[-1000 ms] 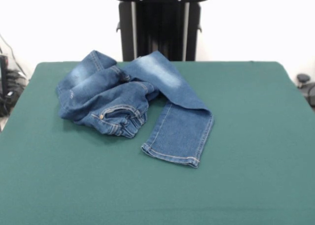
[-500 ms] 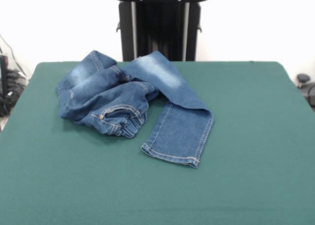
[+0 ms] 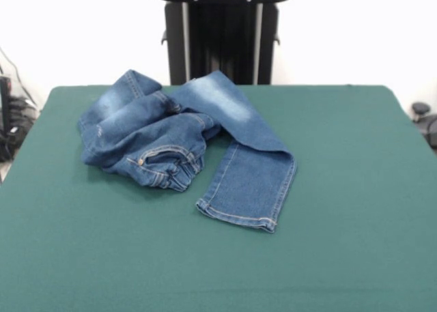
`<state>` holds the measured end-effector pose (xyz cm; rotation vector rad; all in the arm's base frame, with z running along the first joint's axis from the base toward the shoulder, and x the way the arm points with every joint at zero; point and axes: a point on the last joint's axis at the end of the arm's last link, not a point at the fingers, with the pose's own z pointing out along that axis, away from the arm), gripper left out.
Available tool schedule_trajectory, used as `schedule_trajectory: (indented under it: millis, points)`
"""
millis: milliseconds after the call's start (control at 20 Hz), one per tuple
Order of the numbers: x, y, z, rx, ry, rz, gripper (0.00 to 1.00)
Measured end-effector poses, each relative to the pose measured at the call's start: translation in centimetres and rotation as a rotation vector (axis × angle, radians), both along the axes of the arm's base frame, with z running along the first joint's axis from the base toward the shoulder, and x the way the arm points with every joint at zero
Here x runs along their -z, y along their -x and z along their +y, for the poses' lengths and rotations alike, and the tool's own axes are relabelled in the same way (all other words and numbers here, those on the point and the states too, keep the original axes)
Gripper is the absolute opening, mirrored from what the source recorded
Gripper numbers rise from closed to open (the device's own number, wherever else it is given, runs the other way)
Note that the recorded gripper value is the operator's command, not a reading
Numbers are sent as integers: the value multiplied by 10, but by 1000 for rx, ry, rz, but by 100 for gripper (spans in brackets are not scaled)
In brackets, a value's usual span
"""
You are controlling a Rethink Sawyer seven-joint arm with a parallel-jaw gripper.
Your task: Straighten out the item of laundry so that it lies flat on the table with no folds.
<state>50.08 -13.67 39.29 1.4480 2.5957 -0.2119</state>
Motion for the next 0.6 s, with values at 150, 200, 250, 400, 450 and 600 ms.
schedule_trajectory:
  millis: [150,200,250,400,450,600]
  points:
    - [-37,-2,-2,21,-7,6,100]
    - [-45,-2,-2,25,-8,7,100]
    - [-53,-2,-2,29,-9,7,100]
    - [-88,-3,-3,46,-16,8,100]
    - [-95,-3,-3,49,-18,7,100]
    - [-123,-3,-3,64,-29,9,100]
